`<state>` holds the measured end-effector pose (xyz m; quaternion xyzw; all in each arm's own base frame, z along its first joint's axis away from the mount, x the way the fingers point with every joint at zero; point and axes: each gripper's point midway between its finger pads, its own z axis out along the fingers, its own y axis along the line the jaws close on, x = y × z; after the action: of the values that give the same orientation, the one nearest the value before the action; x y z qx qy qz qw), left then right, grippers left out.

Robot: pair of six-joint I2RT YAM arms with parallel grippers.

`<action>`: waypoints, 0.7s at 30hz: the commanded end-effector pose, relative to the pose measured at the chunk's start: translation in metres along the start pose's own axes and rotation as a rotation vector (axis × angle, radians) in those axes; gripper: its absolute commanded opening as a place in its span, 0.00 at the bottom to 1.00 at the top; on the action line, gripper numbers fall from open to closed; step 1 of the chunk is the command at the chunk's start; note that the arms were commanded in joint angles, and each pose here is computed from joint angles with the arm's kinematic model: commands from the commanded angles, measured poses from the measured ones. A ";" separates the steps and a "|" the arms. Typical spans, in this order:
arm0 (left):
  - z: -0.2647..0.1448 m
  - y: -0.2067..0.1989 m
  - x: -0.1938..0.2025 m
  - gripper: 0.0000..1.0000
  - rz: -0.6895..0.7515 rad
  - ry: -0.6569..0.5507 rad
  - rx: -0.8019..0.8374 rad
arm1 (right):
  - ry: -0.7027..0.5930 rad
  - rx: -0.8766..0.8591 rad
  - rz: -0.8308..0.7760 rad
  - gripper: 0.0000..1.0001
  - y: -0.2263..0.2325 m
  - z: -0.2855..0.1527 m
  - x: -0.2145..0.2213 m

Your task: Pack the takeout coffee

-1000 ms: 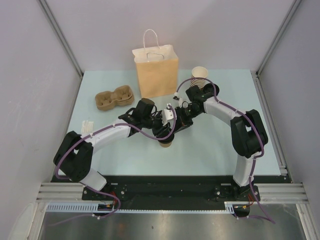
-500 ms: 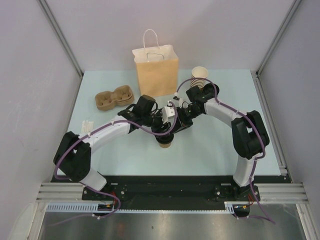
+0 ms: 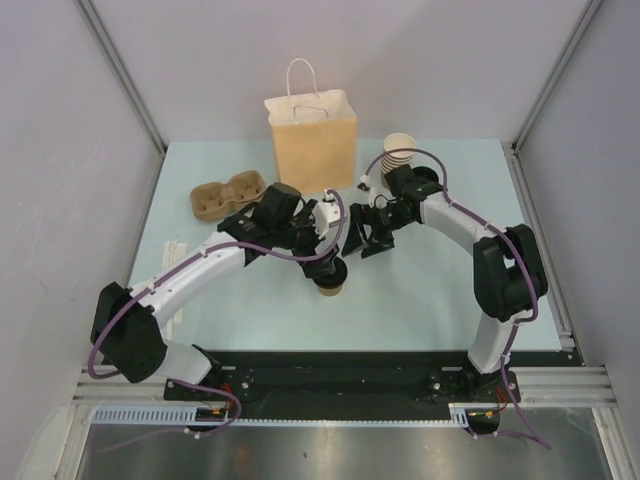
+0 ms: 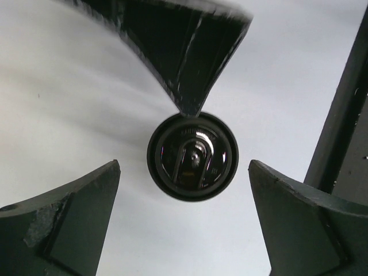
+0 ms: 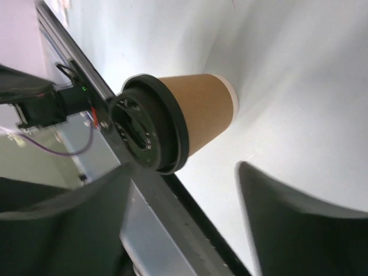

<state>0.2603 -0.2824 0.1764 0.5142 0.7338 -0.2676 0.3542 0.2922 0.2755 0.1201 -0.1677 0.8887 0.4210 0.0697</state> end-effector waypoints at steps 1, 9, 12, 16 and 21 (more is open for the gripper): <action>-0.015 0.008 0.005 0.99 -0.060 0.066 -0.092 | -0.112 -0.006 -0.125 0.98 0.026 -0.038 -0.026; -0.011 0.012 0.000 1.00 -0.300 0.129 -0.132 | -0.200 0.085 -0.149 1.00 0.018 -0.085 -0.031; -0.007 0.013 0.003 1.00 -0.380 0.139 -0.148 | -0.239 0.103 -0.143 1.00 0.015 -0.099 -0.033; 0.000 0.013 0.016 0.99 -0.449 0.172 -0.141 | -0.263 0.110 -0.136 1.00 0.011 -0.107 -0.031; 0.007 0.015 0.029 1.00 -0.514 0.210 -0.165 | -0.261 0.096 -0.118 1.00 0.008 -0.106 -0.030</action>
<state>0.2646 -0.2678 0.1503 0.3486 0.8734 -0.2376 0.2435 0.3220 0.2072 0.1939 -0.1526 0.8853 0.3885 0.2050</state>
